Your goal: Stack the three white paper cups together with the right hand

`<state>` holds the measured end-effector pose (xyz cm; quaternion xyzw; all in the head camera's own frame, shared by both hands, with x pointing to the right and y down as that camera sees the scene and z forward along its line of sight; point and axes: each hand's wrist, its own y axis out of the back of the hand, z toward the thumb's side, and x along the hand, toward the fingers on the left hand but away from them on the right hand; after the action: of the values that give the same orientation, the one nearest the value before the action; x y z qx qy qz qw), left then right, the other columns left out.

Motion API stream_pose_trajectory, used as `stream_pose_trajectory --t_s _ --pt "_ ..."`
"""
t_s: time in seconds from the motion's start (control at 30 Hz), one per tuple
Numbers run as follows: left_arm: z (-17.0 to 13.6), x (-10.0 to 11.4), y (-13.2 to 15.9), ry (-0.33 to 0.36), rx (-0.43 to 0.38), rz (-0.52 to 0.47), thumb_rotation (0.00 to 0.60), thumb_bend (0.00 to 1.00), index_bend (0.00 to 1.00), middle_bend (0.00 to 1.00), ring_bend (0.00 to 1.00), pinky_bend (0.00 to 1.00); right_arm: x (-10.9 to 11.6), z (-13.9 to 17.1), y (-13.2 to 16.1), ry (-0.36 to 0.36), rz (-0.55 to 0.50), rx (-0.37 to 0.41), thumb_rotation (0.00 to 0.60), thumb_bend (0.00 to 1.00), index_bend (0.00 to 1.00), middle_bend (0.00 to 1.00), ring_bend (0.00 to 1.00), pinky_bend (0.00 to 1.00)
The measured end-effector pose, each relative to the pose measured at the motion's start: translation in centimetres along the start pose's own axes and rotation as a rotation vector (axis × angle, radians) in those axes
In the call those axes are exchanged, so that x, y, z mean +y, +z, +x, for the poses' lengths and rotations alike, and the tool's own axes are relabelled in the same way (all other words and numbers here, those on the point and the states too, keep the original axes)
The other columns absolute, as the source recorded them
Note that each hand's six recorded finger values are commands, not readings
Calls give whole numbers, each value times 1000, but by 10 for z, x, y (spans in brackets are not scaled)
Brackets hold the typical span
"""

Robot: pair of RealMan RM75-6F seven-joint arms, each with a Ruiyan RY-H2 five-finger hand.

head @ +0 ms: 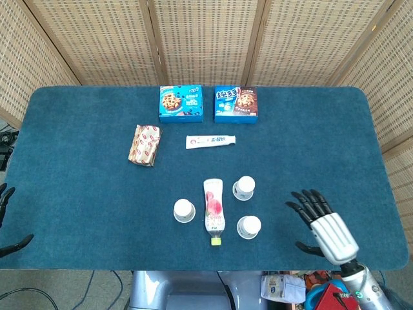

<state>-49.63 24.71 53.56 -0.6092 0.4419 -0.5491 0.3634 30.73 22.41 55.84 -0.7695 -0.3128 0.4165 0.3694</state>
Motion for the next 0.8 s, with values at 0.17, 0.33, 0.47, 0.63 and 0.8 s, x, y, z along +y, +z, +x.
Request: stream_pose_trajectory --t_s 0.17,0.33,0.47,0.63,0.8 --pt "4 -2 -2 -10 14 3 600 124 0 0 0 0 -31 -26 19 157 -15 105 600 0 221 215 96 147" --pt "8 -6 -4 -28 17 4 600 125 0 0 0 0 -62 -49 35 253 -52 138 600 13 235 231 122 163" --pt "10 -9 -5 -39 19 6 600 125 0 0 0 0 -74 -62 40 268 -83 131 600 35 239 243 142 172" --pt "11 -8 -5 -35 19 -1 600 125 0 0 0 0 -78 -74 41 259 -90 120 600 72 244 256 162 173" --pt "11 -8 -5 -35 20 -3 600 125 0 0 0 0 -83 -82 34 259 -71 91 600 80 287 337 250 178"
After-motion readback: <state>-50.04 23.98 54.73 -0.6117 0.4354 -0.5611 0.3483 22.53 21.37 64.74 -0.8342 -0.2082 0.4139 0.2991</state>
